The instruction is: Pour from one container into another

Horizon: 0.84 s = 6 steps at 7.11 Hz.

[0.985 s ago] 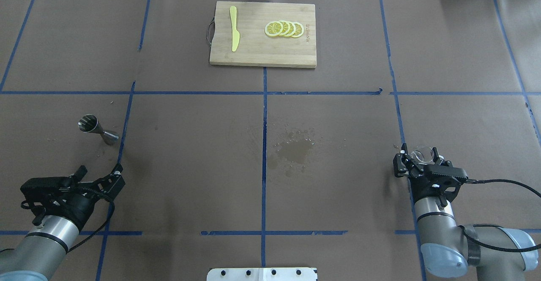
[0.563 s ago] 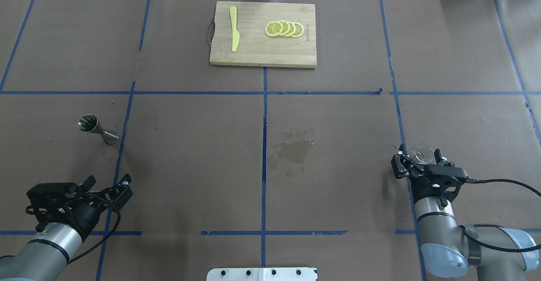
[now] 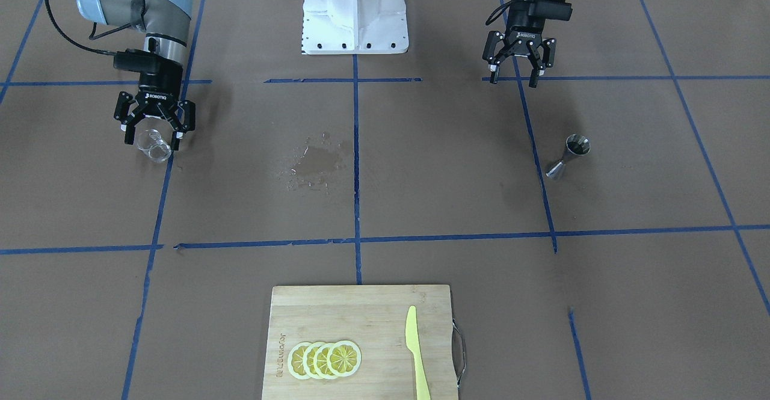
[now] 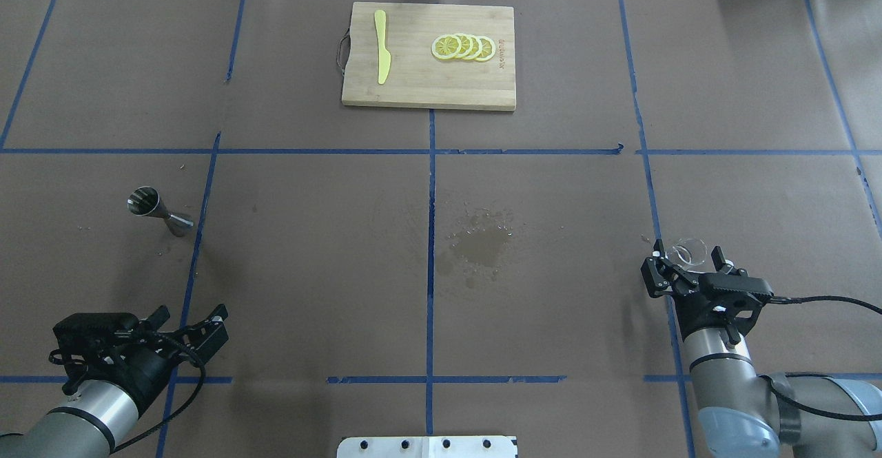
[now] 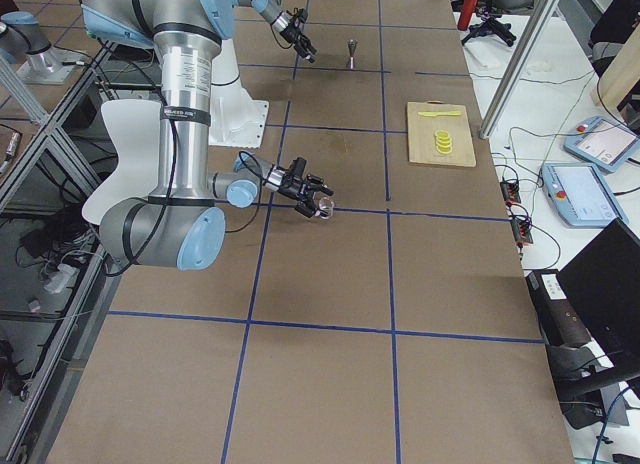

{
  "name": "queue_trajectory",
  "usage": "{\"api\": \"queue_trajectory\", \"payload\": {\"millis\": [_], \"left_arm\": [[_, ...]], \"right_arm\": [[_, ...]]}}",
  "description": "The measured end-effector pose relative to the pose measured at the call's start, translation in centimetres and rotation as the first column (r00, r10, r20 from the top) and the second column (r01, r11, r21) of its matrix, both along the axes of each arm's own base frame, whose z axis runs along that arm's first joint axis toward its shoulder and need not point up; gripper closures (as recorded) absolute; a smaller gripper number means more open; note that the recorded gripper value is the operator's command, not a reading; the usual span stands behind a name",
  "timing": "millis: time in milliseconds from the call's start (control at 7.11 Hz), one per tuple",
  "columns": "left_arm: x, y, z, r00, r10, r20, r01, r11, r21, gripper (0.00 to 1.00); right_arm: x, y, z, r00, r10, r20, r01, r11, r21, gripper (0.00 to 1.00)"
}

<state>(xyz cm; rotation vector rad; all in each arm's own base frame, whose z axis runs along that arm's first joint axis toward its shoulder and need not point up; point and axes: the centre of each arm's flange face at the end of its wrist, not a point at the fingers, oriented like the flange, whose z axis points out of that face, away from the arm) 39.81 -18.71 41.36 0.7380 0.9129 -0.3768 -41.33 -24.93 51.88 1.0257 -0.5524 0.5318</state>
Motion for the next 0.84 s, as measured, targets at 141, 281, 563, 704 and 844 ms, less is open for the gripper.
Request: {"api": "queue_trajectory", "payload": {"millis": [141, 281, 563, 704, 844], "left_arm": [[0.0, 0.3, -0.4, 1.000, 0.009, -0.009, -0.009, 1.000, -0.002, 0.00], [0.0, 0.7, -1.1, 0.999, 0.024, -0.021, -0.024, 1.000, -0.006, 0.00], [-0.2, 1.7, -2.9, 0.997, 0.068, -0.047, -0.069, 0.997, -0.024, 0.00], [-0.6, 2.1, -4.4, 0.994, 0.092, -0.057, -0.095, 0.995, -0.036, 0.00], [-1.0, 2.4, -5.9, 0.990, 0.119, -0.076, -0.123, 0.991, -0.051, 0.00]], "right_arm": [[0.5, 1.1, -0.4, 1.000, -0.025, 0.003, 0.025, 1.000, 0.000, 0.00], [0.5, 2.2, -0.8, 0.999, -0.052, 0.010, 0.052, 0.999, -0.001, 0.00], [0.2, 4.0, -3.4, 0.993, -0.102, 0.061, 0.103, 0.995, -0.009, 0.00], [0.7, 4.5, -5.1, 0.988, -0.124, 0.096, 0.126, 0.992, -0.024, 0.00], [1.9, 4.8, -6.7, 0.982, -0.148, 0.119, 0.155, 0.987, -0.046, 0.00]]}}
